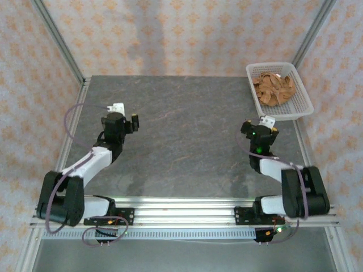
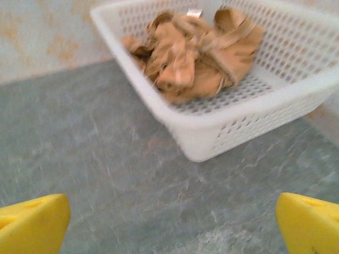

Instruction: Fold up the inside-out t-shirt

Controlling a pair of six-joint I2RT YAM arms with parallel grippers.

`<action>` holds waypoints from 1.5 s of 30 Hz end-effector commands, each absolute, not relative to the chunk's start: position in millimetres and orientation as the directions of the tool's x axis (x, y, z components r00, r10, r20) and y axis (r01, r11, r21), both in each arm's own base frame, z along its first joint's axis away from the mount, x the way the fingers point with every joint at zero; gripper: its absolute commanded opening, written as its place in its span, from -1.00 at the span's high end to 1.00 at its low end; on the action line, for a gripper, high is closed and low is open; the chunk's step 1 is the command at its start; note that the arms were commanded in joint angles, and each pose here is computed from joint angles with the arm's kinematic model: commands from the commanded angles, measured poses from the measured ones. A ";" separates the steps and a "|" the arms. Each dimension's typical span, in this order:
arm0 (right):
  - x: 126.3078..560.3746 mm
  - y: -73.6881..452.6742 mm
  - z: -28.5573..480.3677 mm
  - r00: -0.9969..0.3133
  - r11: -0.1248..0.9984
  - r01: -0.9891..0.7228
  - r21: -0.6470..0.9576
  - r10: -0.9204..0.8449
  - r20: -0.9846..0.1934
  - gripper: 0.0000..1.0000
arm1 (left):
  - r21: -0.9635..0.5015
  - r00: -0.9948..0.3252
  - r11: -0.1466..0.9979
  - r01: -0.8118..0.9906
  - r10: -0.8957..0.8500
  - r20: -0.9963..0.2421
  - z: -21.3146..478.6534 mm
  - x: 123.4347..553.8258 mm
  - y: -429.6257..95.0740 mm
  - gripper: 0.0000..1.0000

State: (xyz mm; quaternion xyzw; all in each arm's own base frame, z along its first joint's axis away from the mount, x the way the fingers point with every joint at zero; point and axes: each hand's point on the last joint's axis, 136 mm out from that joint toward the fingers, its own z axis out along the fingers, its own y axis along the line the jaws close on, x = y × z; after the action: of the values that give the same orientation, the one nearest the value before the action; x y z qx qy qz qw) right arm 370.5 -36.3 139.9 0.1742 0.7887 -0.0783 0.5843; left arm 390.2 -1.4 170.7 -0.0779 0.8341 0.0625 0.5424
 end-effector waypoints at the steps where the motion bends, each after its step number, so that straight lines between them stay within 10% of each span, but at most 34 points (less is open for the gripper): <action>1: 358.4 -60.6 168.5 -0.257 0.845 0.529 0.073 0.242 -0.936 -0.99 | -0.015 -0.459 0.967 -0.254 -0.134 -0.878 162.6 360.3 4.7 -1.00; 6: 362.5 -77.7 216.4 -0.084 0.702 0.645 0.301 0.457 -0.886 -0.99 | -0.101 -0.359 0.938 -0.331 -0.225 -0.906 179.1 341.0 16.2 -1.00; 14: 462.0 -77.7 220.6 -0.256 0.659 0.696 0.286 0.600 -0.758 -0.99 | -0.164 -0.278 0.828 -0.536 -0.356 -0.892 167.8 324.3 48.2 -1.00; 24: 557.2 -116.7 145.0 -0.112 0.381 0.771 0.511 0.870 -0.480 -0.81 | -0.179 -0.325 0.834 -0.522 -0.388 -0.862 155.1 336.9 39.7 -1.00; 32: 586.6 -135.6 102.8 -0.187 0.413 0.828 0.381 0.841 -0.507 -0.72 | -0.187 -0.376 0.860 -0.475 -0.391 -0.840 147.1 350.1 27.7 -1.00; 35: 591.5 -137.0 101.4 -0.202 0.431 0.822 0.373 0.831 -0.518 -0.46 | -0.193 -0.389 0.863 -0.467 -0.397 -0.831 146.2 352.4 24.8 -1.00; 40: 597.4 -133.2 119.2 -0.208 0.463 0.785 0.412 0.823 -0.528 0.61 | -0.214 -0.355 0.822 -0.527 -0.442 -0.823 166.7 346.2 32.6 -0.96; 45: 587.7 -127.1 165.3 -0.187 0.472 0.746 0.469 0.825 -0.533 0.94 | -0.311 -0.314 0.799 -0.515 -0.513 -0.799 179.0 337.7 26.8 -0.93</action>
State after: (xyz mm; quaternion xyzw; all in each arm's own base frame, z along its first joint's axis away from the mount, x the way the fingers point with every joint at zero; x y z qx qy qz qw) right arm 594.7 -128.5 98.7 0.5219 0.7816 0.0319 0.3401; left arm 346.3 24.7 173.3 -0.2914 0.8155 0.0150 0.4998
